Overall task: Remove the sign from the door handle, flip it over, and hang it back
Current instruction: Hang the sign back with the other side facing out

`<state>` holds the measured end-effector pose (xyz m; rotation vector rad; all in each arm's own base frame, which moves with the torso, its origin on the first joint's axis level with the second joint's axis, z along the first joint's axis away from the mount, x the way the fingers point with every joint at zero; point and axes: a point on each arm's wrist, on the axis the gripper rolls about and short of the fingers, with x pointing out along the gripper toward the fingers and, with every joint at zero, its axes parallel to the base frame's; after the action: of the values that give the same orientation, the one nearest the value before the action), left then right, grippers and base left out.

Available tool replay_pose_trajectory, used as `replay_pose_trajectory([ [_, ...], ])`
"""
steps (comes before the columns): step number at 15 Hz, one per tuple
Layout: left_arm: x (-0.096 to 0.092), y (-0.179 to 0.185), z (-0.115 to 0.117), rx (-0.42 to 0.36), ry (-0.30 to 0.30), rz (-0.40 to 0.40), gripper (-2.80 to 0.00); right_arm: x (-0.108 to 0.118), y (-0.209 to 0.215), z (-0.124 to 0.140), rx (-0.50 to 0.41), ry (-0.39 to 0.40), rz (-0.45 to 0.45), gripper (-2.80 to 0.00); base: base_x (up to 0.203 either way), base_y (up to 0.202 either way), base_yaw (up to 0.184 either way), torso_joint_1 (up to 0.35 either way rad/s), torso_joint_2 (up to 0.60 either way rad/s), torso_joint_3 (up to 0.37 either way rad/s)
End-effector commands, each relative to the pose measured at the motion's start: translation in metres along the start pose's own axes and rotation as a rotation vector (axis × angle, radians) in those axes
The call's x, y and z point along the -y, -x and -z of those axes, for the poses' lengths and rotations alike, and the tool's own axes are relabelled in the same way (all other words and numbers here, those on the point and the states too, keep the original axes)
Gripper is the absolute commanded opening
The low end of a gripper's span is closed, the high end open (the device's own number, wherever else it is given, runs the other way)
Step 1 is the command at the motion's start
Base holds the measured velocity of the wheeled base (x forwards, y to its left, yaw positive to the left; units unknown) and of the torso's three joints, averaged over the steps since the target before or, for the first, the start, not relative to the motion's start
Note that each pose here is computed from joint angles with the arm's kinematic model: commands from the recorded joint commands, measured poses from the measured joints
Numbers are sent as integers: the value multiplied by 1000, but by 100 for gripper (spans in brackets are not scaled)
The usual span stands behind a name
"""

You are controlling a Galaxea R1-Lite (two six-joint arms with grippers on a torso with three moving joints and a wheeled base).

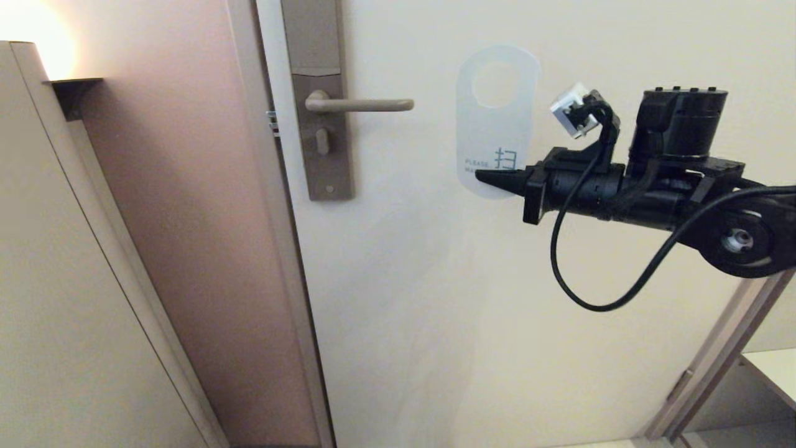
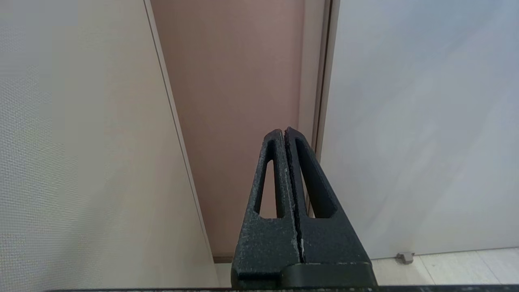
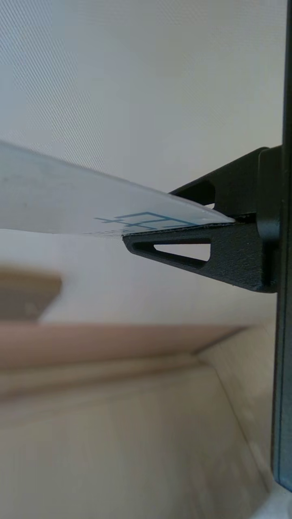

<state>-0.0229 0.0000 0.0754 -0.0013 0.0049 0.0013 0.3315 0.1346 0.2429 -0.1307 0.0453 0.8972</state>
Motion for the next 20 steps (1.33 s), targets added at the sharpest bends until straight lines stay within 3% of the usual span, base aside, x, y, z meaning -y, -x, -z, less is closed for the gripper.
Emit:
replay_pose_trajectory([
  [1, 0, 0, 0, -1, 0, 0, -280, 9, -18, 3, -3, 1, 9, -280, 0, 0, 0, 0, 0, 0],
  [12, 0, 0, 0, -1, 0, 0, -280, 38, -68, 12, 8, 13, 78, -280, 0, 0, 0, 0, 0, 0],
  [20, 0, 0, 0, -1, 0, 0, -280, 31, -77, 16, -18, -1, 42, -280, 0, 0, 0, 0, 0, 0],
])
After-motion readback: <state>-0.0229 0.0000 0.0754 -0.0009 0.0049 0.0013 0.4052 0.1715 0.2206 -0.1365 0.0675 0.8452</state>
